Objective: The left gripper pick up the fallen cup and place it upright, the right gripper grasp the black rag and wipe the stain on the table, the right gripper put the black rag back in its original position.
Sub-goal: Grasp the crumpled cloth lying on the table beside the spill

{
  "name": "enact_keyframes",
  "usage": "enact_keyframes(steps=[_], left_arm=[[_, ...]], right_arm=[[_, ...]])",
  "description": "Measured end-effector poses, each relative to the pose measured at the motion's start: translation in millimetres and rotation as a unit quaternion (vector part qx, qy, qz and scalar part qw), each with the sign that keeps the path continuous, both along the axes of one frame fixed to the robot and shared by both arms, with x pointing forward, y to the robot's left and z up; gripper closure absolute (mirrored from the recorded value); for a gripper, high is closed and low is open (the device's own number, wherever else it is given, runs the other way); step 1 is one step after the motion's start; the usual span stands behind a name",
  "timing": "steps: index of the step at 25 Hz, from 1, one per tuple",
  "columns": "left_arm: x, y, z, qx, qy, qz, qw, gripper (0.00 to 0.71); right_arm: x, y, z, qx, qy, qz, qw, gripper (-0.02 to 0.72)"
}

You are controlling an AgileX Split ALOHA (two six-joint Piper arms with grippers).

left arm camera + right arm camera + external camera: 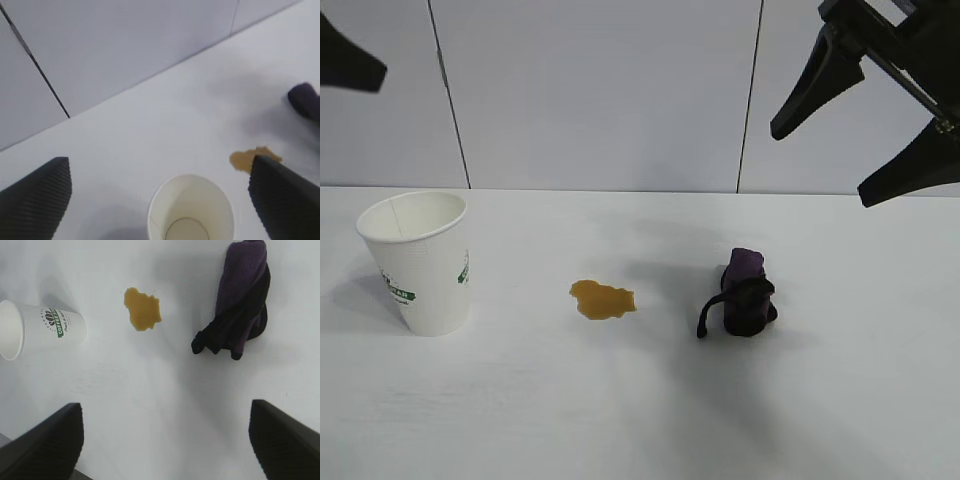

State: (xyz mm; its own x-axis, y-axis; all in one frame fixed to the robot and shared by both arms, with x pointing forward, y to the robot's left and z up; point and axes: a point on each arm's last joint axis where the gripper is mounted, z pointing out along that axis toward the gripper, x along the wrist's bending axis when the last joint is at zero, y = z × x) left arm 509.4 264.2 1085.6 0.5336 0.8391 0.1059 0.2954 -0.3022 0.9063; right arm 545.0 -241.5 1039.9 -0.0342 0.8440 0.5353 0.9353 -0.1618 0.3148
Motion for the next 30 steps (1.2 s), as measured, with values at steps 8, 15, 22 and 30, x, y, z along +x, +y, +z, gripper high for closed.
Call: enact_keyframes(steps=[8,15,22,30], left_arm=[[-85,-7.0,80,-0.086,-0.116,-0.003,0.99,0.016],[-176,-20.8,113,-0.1,-0.197,-0.087,0.971,0.016],[-247,-29.3,100,0.005,-0.203,-0.17,0.964,0.016],[-291,-1.2,78,0.086,-0.174,0.005,0.981,0.016]], right_arm=[[0,0,0,0.0,0.0,0.0,1.0,0.081],[0,0,0,0.0,0.0,0.0,1.0,0.081],[0,0,0,0.0,0.0,0.0,1.0,0.081],[1,0,0,-0.001,-0.003,-0.002,1.0,0.081]])
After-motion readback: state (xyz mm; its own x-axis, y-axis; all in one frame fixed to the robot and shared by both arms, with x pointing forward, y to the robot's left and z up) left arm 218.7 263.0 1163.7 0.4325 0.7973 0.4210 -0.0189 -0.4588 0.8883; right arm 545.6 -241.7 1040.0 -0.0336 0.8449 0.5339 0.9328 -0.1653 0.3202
